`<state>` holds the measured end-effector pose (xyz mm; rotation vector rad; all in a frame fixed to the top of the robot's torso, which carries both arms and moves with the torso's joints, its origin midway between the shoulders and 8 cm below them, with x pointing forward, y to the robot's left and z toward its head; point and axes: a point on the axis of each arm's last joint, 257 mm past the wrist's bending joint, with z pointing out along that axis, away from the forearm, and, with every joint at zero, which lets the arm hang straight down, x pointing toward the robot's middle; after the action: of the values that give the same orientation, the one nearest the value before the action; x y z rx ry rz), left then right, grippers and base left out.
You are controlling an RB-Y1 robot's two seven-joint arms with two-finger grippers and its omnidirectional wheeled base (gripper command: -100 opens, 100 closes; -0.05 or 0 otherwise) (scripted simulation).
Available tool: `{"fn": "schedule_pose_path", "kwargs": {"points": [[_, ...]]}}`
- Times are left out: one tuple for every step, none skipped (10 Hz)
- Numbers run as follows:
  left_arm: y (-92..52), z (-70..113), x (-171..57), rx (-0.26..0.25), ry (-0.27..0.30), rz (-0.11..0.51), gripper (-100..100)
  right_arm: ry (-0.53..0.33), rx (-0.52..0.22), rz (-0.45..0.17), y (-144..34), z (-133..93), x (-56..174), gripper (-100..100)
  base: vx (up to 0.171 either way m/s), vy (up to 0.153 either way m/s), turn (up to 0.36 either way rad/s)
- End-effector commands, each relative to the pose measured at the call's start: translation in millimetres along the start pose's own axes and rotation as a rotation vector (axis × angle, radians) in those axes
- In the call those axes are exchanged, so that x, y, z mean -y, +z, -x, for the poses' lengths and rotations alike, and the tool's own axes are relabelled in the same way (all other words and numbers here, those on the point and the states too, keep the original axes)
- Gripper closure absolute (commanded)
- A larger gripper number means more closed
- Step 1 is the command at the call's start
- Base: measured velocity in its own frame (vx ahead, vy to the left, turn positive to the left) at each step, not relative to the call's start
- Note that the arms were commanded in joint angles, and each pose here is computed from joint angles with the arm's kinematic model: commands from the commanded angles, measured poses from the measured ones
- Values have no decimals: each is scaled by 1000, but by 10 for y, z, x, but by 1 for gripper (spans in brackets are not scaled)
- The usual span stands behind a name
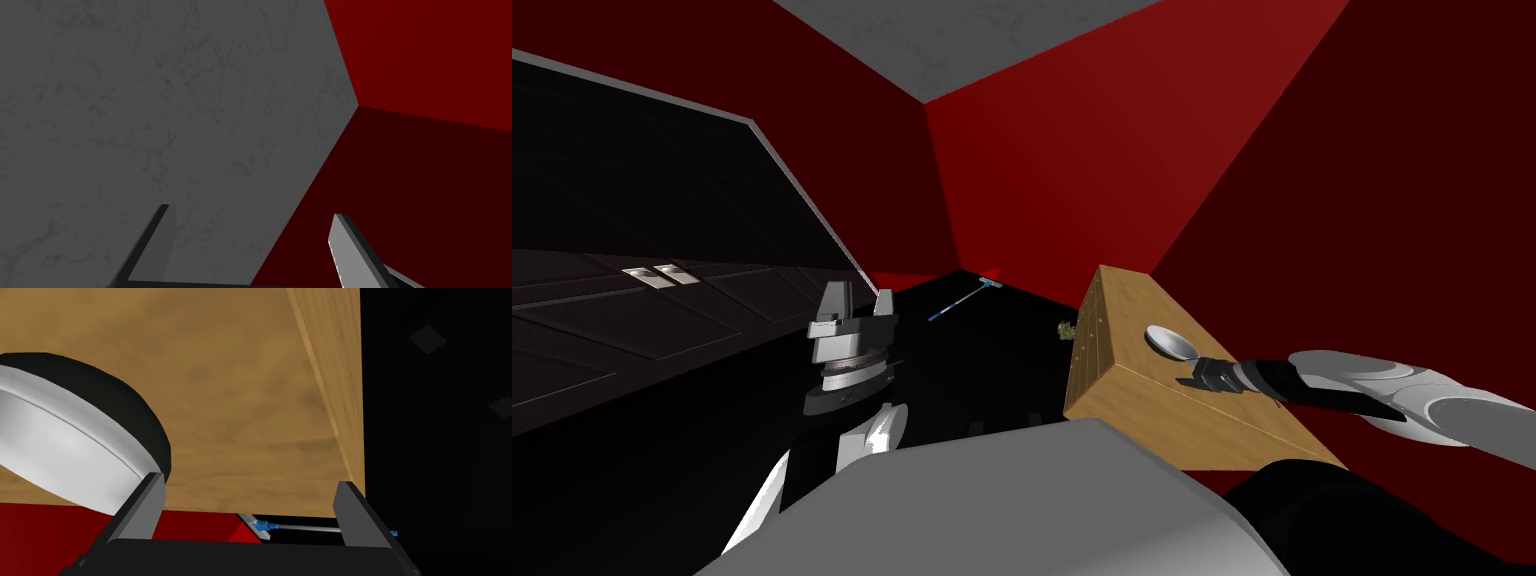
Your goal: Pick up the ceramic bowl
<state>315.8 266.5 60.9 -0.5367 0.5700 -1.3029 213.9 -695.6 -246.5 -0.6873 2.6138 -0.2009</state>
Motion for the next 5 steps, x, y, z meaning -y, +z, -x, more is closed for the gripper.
{"fn": "schedule_pose_path", "kwargs": {"points": [[0, 0, 0, 0, 0, 0, 0, -22, -51, -26, -86, -111, 146, -100, 96, -5, 60], [0, 0, 0, 0, 0, 0, 0, -37, -89, -45, -150, -213, 236, -100, 125, -6, 126], [0, 0, 0, 0, 0, 0, 0, -49, -123, -58, -205, -313, 302, -100, 154, -21, 109], [0, 0, 0, 0, 0, 0, 0, -49, -123, -58, -205, -313, 302, -100, 116, -9, 27], [0, 0, 0, 0, 0, 0, 0, -62, -180, -69, -275, -512, 349, -100, 138, 15, 115]]}}
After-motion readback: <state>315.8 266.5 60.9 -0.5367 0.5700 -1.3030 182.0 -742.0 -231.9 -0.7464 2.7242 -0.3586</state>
